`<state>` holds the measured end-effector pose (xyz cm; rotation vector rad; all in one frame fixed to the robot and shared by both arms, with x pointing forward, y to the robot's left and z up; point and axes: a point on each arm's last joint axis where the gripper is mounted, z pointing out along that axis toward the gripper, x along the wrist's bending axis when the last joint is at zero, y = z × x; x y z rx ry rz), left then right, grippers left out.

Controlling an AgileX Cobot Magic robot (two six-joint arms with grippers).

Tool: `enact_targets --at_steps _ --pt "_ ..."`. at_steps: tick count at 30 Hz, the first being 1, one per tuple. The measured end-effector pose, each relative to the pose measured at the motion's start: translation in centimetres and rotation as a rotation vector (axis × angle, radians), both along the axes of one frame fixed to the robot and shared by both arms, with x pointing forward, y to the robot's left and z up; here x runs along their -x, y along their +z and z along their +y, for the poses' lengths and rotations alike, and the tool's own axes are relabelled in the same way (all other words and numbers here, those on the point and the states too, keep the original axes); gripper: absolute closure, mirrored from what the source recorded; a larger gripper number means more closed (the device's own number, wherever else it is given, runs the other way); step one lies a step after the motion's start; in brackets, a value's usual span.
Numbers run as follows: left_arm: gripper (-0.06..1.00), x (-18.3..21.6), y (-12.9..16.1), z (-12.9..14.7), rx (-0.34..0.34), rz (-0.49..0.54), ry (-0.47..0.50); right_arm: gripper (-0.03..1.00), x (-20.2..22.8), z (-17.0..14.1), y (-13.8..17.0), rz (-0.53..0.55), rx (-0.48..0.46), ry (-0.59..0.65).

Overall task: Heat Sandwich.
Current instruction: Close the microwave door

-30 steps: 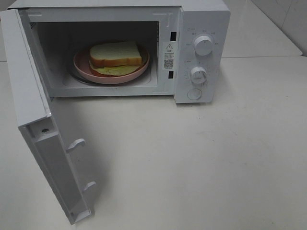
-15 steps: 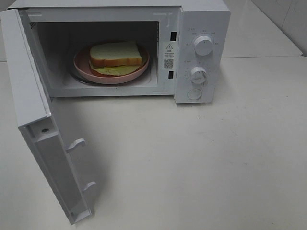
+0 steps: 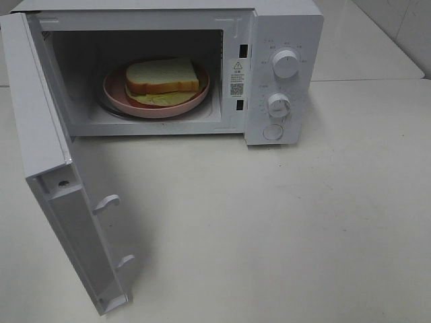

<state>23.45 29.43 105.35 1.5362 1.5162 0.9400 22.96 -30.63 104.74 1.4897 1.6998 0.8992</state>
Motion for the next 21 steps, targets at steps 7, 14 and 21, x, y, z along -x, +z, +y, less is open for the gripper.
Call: enact_targets --at_steps 7,14,21 --pt "-0.03 -0.4 1.1 0.1 0.0 -0.029 0.011 0.23 0.0 0.0 0.0 0.0 0.0 0.0" --pt "0.08 -2.2 1.8 0.3 0.0 -0.027 0.019 0.23 0.0 0.0 0.0 0.0 0.0 0.0" --pt "0.5 -4.9 2.0 0.5 0.003 0.029 0.025 0.23 0.0 0.0 0.0 0.0 0.0 0.0"
